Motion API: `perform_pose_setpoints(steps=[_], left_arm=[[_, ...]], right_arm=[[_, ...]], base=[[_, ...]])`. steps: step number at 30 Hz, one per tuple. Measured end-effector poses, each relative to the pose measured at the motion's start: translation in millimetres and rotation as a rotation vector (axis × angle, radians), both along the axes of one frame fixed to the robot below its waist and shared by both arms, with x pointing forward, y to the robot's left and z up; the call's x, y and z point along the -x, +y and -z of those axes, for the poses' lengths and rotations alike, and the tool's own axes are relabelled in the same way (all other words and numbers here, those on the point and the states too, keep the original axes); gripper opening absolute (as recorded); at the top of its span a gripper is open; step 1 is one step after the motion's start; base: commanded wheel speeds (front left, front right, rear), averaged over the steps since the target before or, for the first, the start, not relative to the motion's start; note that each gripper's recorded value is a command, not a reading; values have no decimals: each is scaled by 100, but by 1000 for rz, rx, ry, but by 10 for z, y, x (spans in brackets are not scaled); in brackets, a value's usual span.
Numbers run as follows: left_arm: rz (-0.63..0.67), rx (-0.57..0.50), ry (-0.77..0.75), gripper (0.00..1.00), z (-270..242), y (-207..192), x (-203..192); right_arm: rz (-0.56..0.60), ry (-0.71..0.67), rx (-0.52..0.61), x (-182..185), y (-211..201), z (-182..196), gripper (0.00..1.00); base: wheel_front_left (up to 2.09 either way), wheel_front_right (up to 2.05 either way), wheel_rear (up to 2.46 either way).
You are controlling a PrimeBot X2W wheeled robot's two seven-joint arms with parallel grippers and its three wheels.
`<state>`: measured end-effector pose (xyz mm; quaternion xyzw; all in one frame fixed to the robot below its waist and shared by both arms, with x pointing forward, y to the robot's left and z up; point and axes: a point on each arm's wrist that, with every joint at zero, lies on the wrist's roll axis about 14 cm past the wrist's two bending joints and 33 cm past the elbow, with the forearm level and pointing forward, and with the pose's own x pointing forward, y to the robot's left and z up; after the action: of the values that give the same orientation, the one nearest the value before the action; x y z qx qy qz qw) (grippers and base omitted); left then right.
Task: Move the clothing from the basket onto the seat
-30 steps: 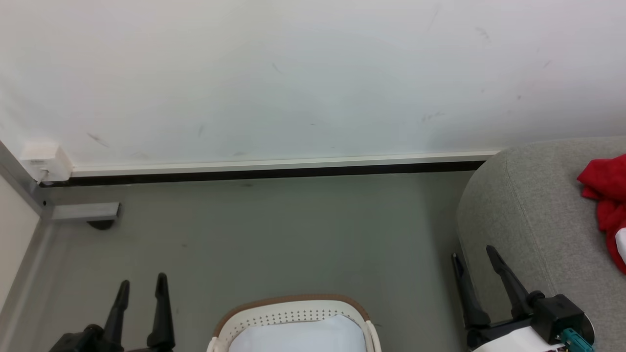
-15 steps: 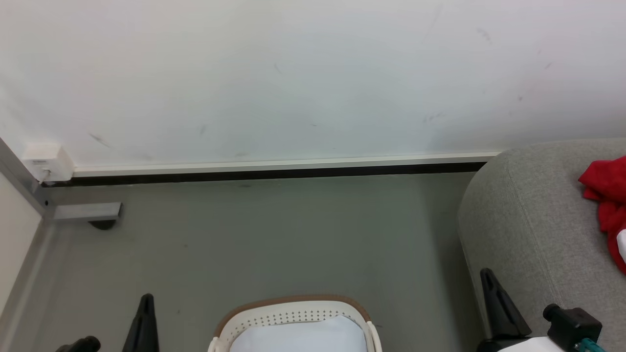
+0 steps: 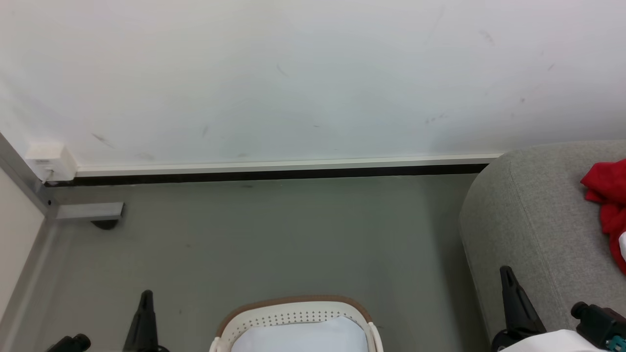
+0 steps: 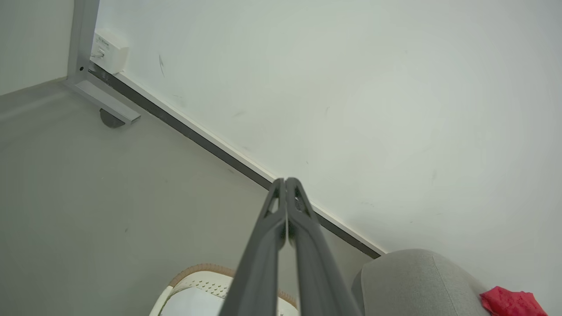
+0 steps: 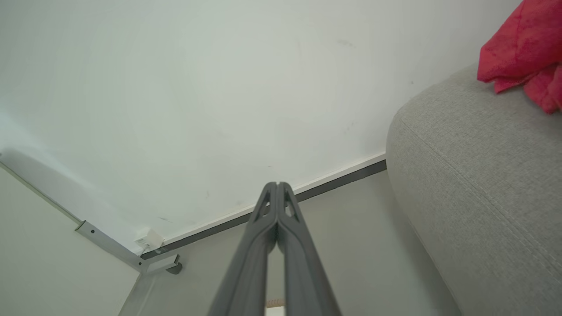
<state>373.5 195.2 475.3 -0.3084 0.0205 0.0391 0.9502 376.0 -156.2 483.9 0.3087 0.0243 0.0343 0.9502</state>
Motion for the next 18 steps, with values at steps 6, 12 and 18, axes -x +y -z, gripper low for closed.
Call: perform_pose_setpoints(steps=[6, 12, 18], left_arm=[[-6, 88, 5, 0, 0, 6, -12], [-14, 169, 5, 0, -9, 15, -27], [-15, 242, 6, 0, -17, 16, -39]], right_arm=[[19, 16, -81, -8, -48, 5, 0], [39, 28, -162, -18, -102, 3, 0], [51, 38, -236, -25, -136, 1, 0]], base=[[0, 0, 0], [0, 0, 0], [0, 0, 0]])
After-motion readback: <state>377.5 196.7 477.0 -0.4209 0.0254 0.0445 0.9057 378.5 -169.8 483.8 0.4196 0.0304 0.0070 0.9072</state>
